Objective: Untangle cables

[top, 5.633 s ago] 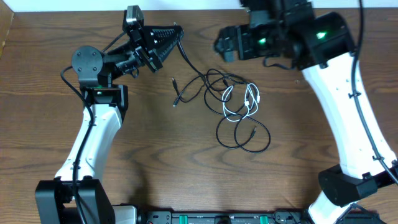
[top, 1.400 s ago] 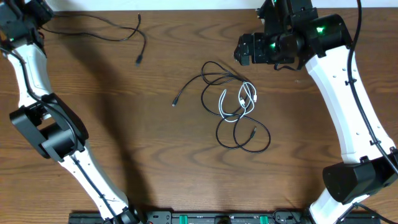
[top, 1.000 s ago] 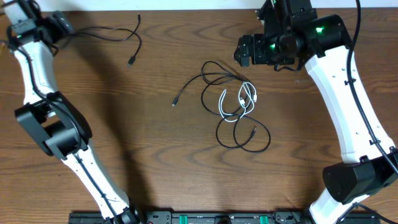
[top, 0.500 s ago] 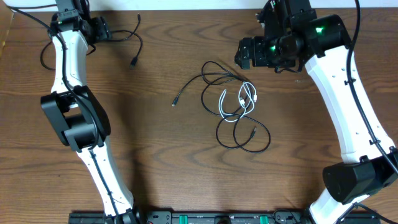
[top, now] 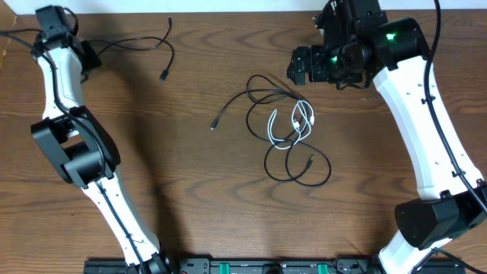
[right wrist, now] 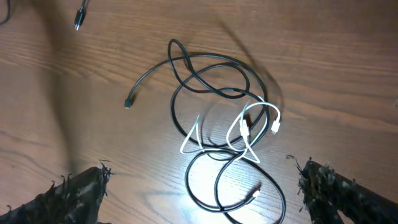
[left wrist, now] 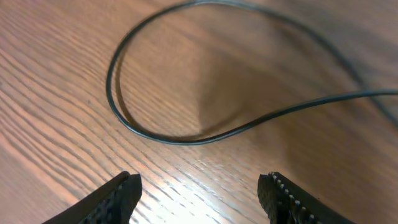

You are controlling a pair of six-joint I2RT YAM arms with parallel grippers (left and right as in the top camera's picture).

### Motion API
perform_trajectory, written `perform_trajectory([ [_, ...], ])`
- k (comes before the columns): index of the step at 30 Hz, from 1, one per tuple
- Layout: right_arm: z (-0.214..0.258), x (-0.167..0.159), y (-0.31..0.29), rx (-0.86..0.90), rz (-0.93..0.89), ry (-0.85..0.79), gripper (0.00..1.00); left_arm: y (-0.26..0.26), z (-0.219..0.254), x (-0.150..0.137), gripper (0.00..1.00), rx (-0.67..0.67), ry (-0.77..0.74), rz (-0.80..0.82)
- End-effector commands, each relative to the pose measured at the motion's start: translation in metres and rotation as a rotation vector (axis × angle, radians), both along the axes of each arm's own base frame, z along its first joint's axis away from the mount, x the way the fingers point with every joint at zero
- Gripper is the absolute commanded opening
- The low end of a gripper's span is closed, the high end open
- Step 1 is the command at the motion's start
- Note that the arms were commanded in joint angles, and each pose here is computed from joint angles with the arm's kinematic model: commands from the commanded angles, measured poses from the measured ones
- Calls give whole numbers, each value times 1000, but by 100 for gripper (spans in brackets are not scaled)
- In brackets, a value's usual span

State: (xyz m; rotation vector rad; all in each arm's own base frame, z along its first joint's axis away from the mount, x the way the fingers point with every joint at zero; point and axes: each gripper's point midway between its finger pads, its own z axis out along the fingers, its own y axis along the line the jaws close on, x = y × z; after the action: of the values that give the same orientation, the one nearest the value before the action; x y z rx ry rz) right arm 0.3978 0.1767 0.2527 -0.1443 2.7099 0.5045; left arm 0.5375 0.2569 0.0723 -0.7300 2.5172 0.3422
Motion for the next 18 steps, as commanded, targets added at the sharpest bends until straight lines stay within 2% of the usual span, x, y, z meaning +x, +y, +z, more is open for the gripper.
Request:
perform_trajectory([
  [1, -6, 0, 2, -7, 8, 11, 97, -6, -35, 1, 66, -11, 58, -57],
  [7, -6, 0, 2, -7, 8, 11, 98, 0, -59, 12, 67, 90, 122, -255],
  [18, -7, -1, 1, -12, 6, 19, 97, 25, -74, 27, 65, 135, 42, -224],
])
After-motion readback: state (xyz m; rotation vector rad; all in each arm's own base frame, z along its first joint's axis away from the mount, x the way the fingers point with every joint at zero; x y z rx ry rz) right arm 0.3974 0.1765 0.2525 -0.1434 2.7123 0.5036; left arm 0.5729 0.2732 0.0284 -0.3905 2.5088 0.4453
